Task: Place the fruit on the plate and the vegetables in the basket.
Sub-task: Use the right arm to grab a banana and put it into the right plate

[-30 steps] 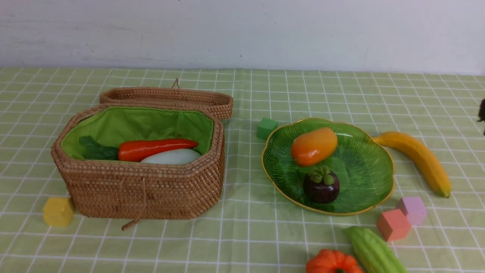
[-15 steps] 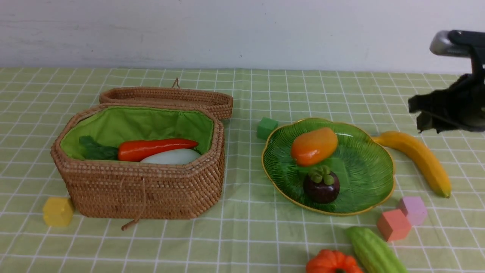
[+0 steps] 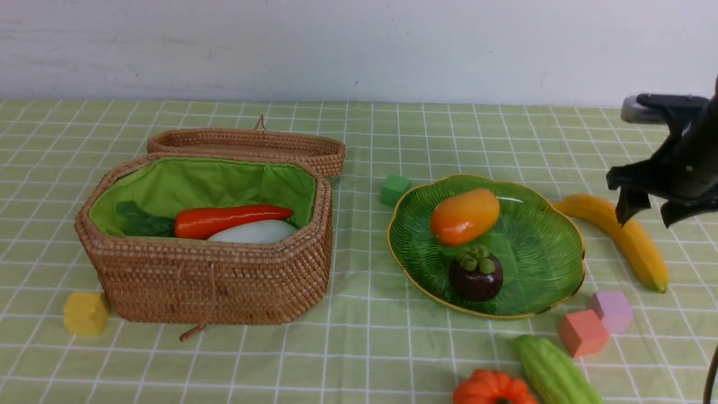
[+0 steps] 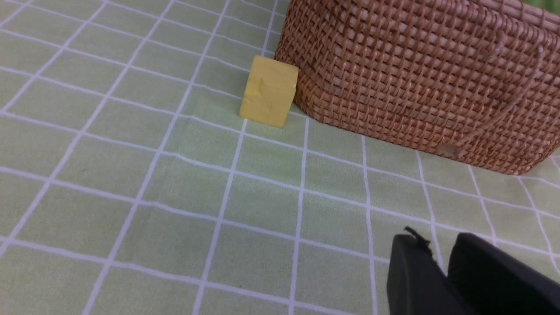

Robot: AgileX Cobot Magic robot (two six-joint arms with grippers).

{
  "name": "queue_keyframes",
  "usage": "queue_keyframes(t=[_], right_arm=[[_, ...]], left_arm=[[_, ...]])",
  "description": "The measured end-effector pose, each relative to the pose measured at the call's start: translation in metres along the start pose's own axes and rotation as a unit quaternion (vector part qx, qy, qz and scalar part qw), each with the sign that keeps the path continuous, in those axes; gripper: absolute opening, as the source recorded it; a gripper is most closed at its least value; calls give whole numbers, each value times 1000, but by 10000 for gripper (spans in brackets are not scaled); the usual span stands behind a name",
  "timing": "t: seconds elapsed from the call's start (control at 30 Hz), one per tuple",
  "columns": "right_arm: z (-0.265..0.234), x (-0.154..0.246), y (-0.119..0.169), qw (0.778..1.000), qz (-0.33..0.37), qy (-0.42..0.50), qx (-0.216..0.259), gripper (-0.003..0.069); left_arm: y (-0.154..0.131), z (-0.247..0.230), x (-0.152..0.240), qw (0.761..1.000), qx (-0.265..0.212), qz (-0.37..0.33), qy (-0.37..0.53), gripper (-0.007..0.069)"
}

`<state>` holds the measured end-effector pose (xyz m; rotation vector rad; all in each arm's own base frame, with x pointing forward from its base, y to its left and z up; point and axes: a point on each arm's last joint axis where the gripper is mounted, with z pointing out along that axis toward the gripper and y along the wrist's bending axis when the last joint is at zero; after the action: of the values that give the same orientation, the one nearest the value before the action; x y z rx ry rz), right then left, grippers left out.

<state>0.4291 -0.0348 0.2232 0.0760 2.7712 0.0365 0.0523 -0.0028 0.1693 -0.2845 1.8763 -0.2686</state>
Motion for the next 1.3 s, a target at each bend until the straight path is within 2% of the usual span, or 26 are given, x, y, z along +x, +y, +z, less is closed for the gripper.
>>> queue_keyframes(t=[0.17,0.27,0.4,0.67,0.73,0.87,0.93,1.07,1.2,1.3], right_arm=[[35,5,-17,999,-8,35,3,509],[56,9,-19,999,-2,51,-5,484],[64,7,-20,998,-6,54,-22,303],[39,8,-11,997,27,57,-52,315],[1,2,-7,996,63,20,-55,315],[-45,0,9,993,92,-24,-76,315],[-64,11,35,987,116,-32,-107,315],[-48,32,68,969,205,-7,-136,315],[-15,59,97,948,290,6,-130,315],[-3,69,110,940,319,-18,-123,315]], left_arm=[[0,0,0,1000,0,0,0,134],[0,0,0,1000,0,0,0,136],[0,0,0,1000,0,0,0,142],[0,0,0,1000,0,0,0,144],[0,0,0,1000,0,0,0,144],[0,0,0,1000,0,0,0,144],[0,0,0,1000,0,0,0,144],[0,0,0,1000,0,0,0,144],[0,0,0,1000,0,0,0,144],[0,0,0,1000,0,0,0,144]])
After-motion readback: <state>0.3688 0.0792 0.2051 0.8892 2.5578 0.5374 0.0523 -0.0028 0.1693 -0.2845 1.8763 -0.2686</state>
